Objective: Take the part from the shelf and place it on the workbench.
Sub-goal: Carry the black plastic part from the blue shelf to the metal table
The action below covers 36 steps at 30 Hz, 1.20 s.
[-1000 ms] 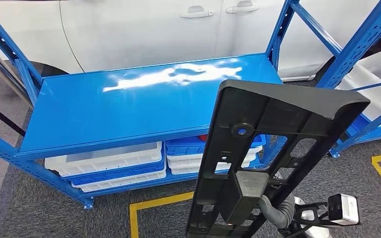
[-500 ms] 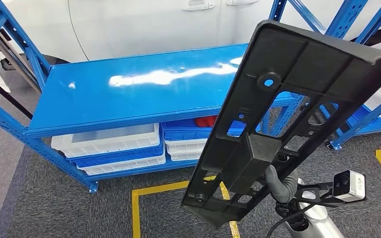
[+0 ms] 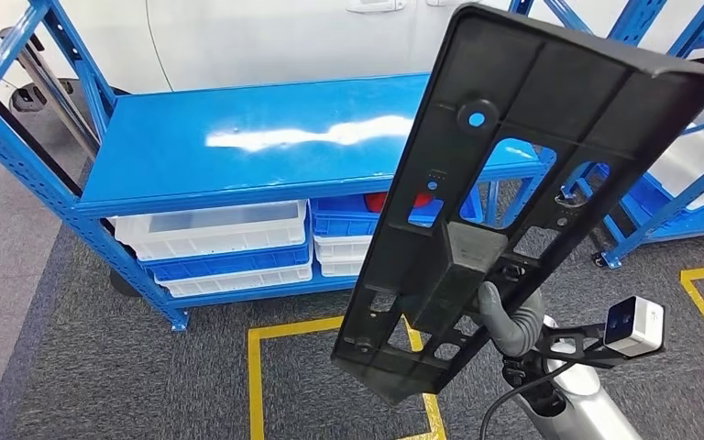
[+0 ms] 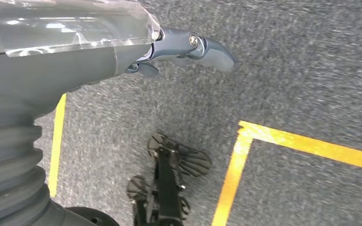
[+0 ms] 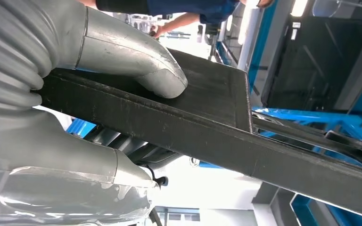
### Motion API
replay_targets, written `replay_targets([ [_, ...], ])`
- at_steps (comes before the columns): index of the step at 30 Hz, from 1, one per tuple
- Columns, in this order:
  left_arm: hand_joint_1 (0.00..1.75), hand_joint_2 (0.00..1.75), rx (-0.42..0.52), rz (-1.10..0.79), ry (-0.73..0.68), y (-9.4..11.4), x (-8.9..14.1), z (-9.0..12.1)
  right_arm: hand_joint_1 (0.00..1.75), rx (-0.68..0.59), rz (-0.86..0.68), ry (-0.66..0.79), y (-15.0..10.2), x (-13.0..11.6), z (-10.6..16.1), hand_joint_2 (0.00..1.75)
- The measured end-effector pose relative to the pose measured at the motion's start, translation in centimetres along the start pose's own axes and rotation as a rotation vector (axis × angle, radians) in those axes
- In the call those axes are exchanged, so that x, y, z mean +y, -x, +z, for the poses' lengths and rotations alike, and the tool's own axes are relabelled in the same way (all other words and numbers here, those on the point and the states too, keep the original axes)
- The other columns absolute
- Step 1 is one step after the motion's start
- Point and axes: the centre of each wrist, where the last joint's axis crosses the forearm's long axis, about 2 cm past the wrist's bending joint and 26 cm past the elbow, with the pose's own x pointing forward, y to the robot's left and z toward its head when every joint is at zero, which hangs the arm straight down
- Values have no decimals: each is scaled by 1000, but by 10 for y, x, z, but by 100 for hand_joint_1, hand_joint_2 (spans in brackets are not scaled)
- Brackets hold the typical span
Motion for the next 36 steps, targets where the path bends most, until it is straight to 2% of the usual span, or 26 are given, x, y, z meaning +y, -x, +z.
replay_targets([
  [6, 0, 175, 0, -3, -7, 0, 2, 0, 175, -51, 9, -63, -3, 5, -15, 175],
  [12, 0, 175, 13, -8, -19, 5, 5, 2, 175, -2, -32, -165, -2, 24, 9, 175],
  [17, 0, 175, 9, -14, -14, 5, 6, 2, 175, 7, -34, -156, -3, 27, 18, 175],
  [23, 0, 175, -14, -36, 0, -3, 9, -1, 175, -30, -4, -153, -4, 22, 7, 175],
  [36, 0, 175, 2, -25, 4, 1, 0, 0, 175, -64, 0, -125, 10, 33, -4, 175],
])
